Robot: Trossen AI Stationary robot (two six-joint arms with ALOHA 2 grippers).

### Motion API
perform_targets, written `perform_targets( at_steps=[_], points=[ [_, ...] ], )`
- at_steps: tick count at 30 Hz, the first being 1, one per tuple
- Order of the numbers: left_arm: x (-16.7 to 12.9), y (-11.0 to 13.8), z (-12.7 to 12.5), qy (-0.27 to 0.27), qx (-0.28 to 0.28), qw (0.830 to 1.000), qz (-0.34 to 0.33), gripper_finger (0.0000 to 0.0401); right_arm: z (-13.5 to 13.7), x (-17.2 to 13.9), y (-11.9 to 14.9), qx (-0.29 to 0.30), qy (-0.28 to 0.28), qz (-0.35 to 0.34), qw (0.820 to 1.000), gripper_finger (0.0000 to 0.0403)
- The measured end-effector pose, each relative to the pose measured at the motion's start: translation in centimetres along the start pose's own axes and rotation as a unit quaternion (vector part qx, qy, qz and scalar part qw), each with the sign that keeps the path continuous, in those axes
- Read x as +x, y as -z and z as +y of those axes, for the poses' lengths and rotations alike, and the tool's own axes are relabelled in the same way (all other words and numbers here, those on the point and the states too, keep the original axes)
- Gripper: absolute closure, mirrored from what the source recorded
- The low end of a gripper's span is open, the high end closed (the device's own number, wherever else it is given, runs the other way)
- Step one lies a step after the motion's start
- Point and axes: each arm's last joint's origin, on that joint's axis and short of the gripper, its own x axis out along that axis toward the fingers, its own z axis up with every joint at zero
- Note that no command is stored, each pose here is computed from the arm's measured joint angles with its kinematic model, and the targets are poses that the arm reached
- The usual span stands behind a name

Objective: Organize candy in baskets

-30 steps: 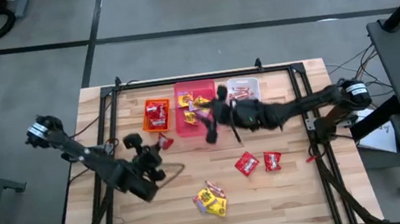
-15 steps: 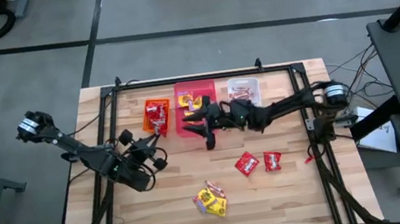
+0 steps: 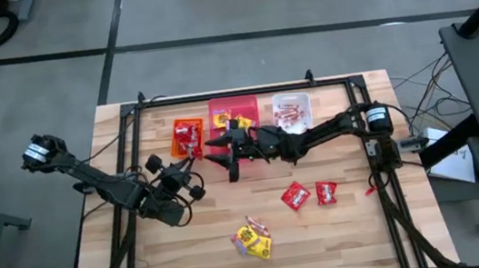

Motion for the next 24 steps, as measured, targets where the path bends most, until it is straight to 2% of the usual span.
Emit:
perform_targets(
  at_steps=[7,11,19,24],
  points=[
    [1.0,-0.8,0.1,-0.022,-0.026,0.999,0.002,0.0399,0.2,0.8,-0.7,-0.005,-0.001,0.012,1.0,0.02],
    [1.2,-0.7,0.0,-0.011,-0.028,1.0,0.01,0.0399,0.3,1.0,-1.2,-0.007,-0.002,0.004,1.0,0.02],
    [1.5,-1.1,-1.0,-0.005,-0.061,0.998,0.005,0.0399,0.1,2.2,-1.4,-0.017,0.006,0.041,0.999,0.02],
    [1.8,-1.3,-1.7,-0.012,-0.05,0.999,0.006,0.0399,0.0,2.6,-1.0,-0.025,0.008,0.049,0.998,0.0227]
  ],
)
